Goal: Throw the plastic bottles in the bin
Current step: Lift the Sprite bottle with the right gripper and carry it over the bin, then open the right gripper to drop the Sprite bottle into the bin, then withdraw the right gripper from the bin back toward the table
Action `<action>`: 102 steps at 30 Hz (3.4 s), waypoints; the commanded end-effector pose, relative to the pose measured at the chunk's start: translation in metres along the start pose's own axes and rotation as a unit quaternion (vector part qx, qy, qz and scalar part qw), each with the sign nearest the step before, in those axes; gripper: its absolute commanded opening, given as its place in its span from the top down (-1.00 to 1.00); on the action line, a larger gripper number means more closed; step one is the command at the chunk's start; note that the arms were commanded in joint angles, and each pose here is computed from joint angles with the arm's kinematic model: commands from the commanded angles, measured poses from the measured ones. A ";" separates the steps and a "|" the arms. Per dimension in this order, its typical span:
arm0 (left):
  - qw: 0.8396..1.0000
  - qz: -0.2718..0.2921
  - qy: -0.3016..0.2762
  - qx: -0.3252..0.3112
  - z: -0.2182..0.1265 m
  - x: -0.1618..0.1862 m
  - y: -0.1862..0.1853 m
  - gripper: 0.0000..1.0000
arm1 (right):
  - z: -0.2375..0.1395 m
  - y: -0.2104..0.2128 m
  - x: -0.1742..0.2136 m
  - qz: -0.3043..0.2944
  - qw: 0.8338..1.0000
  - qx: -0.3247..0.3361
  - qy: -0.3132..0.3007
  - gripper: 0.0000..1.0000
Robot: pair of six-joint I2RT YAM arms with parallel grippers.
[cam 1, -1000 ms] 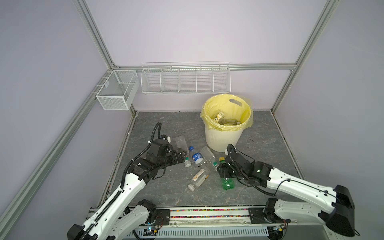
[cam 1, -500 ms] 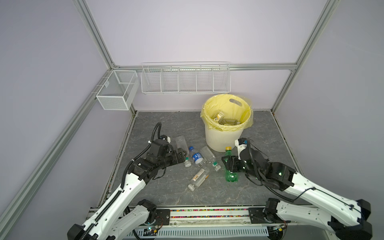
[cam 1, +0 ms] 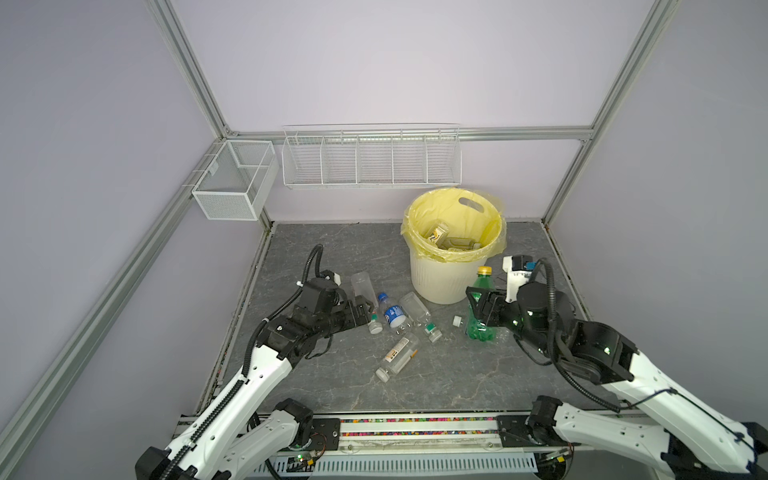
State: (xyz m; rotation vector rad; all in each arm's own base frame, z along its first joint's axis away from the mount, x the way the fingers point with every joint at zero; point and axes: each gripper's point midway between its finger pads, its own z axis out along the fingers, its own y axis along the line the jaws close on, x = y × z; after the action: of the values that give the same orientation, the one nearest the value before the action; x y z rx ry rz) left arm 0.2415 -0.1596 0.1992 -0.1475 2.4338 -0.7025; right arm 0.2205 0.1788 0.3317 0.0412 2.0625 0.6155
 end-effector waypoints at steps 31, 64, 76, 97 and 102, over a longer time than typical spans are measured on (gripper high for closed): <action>1.000 -0.007 -0.004 -0.014 -0.001 0.002 0.009 -0.99 | -0.048 0.011 -0.099 -0.015 0.991 -0.017 -0.134 -0.04; 1.000 -0.024 -0.012 -0.009 -0.013 0.005 0.011 -0.99 | 0.095 0.076 -0.214 -0.147 0.968 0.031 -0.200 -0.76; 1.000 -0.013 -0.009 -0.016 -0.005 0.004 0.014 -0.99 | 0.050 0.065 -0.182 -0.106 0.978 -0.023 -0.181 -0.76; 0.999 0.039 -0.007 0.001 0.001 0.007 0.010 -0.98 | 0.020 0.008 -0.092 -0.063 0.993 -0.015 -0.095 -0.76; 0.999 0.052 -0.002 0.005 -0.003 0.012 0.011 -0.98 | 0.021 -0.012 -0.065 -0.048 0.997 0.007 -0.064 -0.76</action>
State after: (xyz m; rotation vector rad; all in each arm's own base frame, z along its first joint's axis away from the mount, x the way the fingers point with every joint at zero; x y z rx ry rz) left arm 0.2354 -0.1548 0.1919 -0.0657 2.4142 -0.6788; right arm 0.2818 0.1656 0.3888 -0.0430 1.8724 0.5275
